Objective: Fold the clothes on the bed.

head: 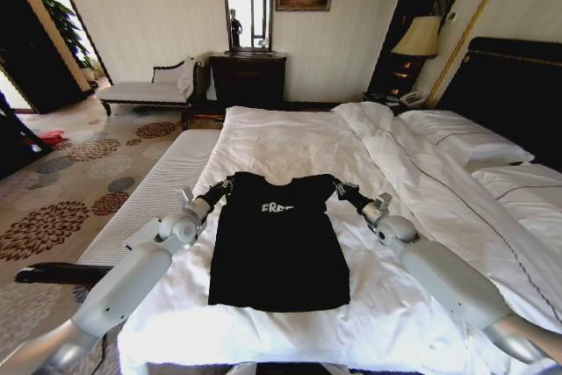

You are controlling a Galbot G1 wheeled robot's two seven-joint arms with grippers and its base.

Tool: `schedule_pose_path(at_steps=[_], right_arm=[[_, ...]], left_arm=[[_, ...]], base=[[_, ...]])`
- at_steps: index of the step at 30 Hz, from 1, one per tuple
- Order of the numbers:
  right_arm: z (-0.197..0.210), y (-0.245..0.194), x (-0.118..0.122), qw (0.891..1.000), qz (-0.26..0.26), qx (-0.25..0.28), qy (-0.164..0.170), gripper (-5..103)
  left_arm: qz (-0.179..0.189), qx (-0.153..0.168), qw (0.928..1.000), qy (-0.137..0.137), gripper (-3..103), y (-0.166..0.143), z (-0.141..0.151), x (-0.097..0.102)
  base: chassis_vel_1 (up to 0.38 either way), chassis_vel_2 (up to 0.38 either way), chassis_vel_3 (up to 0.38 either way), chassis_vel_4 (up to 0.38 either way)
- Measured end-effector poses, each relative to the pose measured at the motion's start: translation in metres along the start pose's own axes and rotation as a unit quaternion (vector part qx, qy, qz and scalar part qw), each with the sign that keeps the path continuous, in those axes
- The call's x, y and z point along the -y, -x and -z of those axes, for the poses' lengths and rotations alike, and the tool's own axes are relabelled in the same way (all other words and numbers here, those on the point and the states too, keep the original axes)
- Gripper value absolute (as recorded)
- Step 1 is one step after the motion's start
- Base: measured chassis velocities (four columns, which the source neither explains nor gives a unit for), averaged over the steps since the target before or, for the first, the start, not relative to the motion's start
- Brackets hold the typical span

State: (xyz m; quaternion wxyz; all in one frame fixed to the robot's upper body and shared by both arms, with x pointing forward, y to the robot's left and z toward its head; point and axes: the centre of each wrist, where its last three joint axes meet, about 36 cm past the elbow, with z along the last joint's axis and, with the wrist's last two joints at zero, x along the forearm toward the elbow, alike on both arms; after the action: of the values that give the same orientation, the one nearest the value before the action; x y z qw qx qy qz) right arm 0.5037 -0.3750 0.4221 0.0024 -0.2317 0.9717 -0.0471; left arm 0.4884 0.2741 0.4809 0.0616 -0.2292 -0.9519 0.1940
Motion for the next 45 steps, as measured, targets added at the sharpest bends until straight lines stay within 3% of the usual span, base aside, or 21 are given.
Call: schedule_pose_path(at_steps=[14,20,25,32,45], right_arm=[[0.004,-0.041,-0.028,0.999,0.027,-0.006,-0.022,0],[0.001,-0.061,-0.029,0.999,0.023,-0.012,-0.032,0],[-0.02,-0.094,-0.056,0.999,0.026,-0.033,-0.024,0],[-0.03,-0.119,-0.068,0.999,0.021,-0.043,-0.022,0],[-0.032,-0.148,-0.078,0.998,0.026,-0.048,-0.026,0]], left_arm=[[0.0,-0.004,0.9998,0.019,1,-0.065,-0.014,0.016],[-0.005,-0.012,0.9996,0.027,1,-0.082,-0.018,0.021],[0.004,-0.026,0.9991,0.033,1,-0.102,-0.029,0.018],[0.013,-0.023,0.9994,0.024,1,-0.117,-0.032,0.02],[0.005,-0.045,0.9987,0.02,1,-0.16,-0.054,0.051]], base=[[0.0,0.0,0.0,0.0],[0.0,0.0,0.0,0.0],[0.0,0.0,0.0,0.0],[0.0,0.0,0.0,0.0],[0.0,0.0,0.0,0.0]])
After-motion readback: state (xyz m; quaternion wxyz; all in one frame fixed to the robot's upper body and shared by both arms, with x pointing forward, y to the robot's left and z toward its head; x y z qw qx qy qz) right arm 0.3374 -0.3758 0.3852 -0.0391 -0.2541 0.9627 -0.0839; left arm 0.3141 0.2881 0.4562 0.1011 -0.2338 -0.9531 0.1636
